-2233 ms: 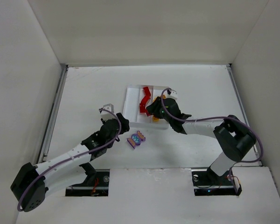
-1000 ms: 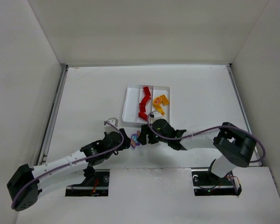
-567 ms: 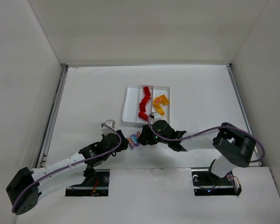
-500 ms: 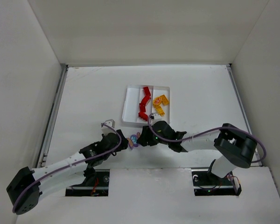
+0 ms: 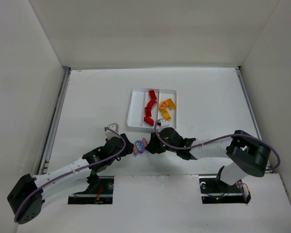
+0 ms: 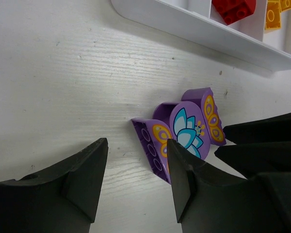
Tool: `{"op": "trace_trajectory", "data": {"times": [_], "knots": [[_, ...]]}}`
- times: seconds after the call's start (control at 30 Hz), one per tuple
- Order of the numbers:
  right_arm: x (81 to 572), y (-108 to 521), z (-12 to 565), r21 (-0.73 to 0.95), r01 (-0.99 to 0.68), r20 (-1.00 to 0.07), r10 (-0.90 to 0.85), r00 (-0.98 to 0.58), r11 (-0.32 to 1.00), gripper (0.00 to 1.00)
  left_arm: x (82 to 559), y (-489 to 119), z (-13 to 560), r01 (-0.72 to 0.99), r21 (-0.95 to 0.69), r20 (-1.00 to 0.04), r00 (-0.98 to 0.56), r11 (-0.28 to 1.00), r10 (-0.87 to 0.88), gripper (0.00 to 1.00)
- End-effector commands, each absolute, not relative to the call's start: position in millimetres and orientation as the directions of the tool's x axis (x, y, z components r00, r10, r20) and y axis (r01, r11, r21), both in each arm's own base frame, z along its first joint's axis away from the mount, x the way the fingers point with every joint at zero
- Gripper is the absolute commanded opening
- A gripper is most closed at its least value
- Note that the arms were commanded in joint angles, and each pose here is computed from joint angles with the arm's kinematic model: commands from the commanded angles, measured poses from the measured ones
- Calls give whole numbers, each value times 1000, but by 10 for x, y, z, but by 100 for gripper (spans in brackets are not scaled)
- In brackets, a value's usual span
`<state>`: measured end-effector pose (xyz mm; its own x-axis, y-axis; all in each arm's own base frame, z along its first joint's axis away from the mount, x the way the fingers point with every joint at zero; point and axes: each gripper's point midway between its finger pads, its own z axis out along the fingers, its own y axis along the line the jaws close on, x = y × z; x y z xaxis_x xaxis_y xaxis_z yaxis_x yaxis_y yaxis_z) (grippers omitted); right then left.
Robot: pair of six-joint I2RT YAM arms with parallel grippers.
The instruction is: Sort the legos into containers by color
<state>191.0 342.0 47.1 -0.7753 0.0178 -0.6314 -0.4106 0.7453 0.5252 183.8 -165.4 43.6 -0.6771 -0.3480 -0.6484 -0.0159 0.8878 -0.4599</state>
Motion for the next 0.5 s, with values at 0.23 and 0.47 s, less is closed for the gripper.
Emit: {"op": "trace_trajectory", "data": {"times": [0.23, 0.47], "knots": [[2012, 3545, 533, 412, -466, -702, -53, -710, 783, 43, 1929, -1700, 629, -119, -549, -595, -639, 827, -487, 49], [2036, 3655, 426, 376, -488, -700, -104, -707, 788, 41, 1897, -1750, 573, -111, -534, -567, -688, 838, -452, 51]]}}
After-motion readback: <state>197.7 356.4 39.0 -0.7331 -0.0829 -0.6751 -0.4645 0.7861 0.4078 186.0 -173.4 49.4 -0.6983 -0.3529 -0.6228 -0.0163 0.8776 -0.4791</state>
